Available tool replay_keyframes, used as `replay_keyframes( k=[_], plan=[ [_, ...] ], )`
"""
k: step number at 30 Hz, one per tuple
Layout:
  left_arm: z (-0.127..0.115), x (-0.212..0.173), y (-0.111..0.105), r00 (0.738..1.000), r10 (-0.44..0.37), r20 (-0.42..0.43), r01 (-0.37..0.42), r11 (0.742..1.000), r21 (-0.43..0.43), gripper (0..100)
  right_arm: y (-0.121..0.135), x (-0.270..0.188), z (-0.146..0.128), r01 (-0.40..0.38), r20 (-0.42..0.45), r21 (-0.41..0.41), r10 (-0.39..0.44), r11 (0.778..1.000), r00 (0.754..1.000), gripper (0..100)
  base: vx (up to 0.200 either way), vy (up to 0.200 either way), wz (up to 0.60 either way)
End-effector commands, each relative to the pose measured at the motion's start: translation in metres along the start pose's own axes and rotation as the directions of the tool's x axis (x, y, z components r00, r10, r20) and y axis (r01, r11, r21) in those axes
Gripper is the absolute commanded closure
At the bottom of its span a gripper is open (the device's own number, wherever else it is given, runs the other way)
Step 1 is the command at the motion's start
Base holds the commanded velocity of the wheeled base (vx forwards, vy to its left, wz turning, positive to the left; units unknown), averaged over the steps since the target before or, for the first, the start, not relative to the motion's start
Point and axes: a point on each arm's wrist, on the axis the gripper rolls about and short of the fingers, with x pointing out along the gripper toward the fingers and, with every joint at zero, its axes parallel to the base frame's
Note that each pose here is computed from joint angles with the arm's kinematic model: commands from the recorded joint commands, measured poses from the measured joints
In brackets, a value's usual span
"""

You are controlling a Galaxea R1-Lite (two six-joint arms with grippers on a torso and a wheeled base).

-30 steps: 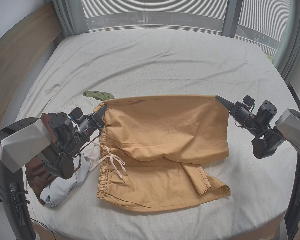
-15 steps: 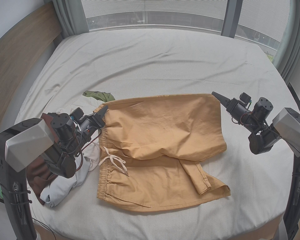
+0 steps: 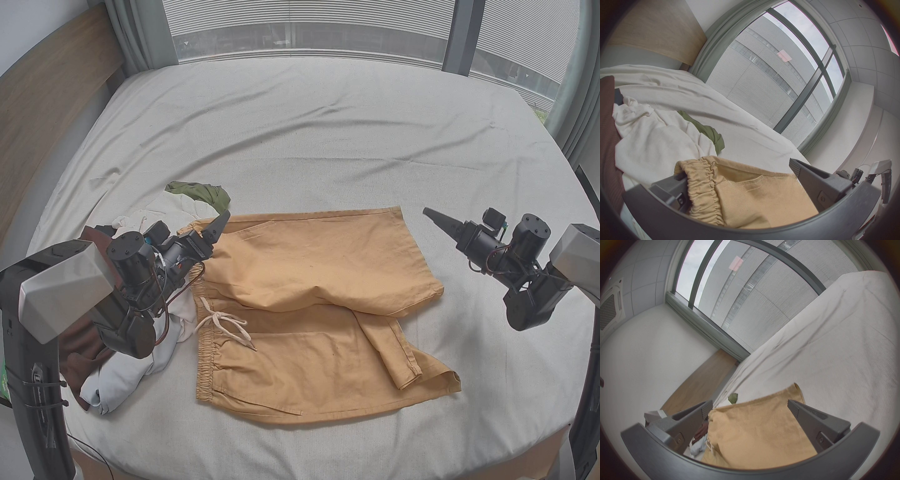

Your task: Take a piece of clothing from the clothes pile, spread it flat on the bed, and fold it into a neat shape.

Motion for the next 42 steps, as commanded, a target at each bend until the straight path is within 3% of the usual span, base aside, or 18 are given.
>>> replay_keyframes(
  k=[1, 7, 14, 19, 29, 36, 42],
  plan=[
    [-0.001, -0.032, -0.006, 0.995, 0.034, -0.089, -0.036, 0.999, -0.014, 0, 0.034, -0.042, -0.025, 0.036, -0.109, -0.103, -0.048, 0.994, 0.993, 0, 0.000, 0.000, 0.00],
    [0.003, -0.071, -0.016, 0.978, -0.006, -0.208, -0.002, 0.999, -0.036, 0, 0.038, -0.056, -0.043, 0.057, -0.178, -0.122, -0.078, 0.991, 0.981, 0, 0.000, 0.000, 0.00],
    [0.014, -0.105, -0.010, 0.965, 0.016, -0.263, -0.024, 0.999, -0.030, 0, 0.044, -0.066, -0.061, 0.070, -0.248, -0.078, -0.087, 0.994, 0.965, 0, 0.000, 0.000, 0.00],
    [0.014, -0.126, -0.017, 0.942, -0.043, -0.332, 0.031, 0.999, -0.042, 0, 0.052, -0.072, -0.075, 0.060, -0.300, -0.073, -0.079, 0.996, 0.951, 0, 0.000, 0.000, 0.00],
    [0.002, -0.129, -0.021, 0.923, -0.066, -0.380, 0.076, 0.997, 0.010, 0, 0.061, -0.080, -0.101, 0.037, -0.397, -0.079, -0.066, 0.996, 0.915, 0, 0.000, 0.000, 0.00],
    [-0.014, -0.127, -0.026, 0.901, -0.086, -0.426, 0.094, 0.996, -0.003, 0, 0.050, -0.084, -0.123, 0.059, -0.467, -0.080, -0.090, 0.995, 0.880, 0, 0.000, 0.000, 0.00],
    [-0.021, -0.125, -0.025, 0.893, -0.083, -0.442, 0.090, 0.996, -0.006, 0, 0.051, -0.086, -0.132, 0.057, -0.497, -0.076, -0.087, 0.996, 0.863, 0, 0.000, 0.000, 0.00]
  ],
)
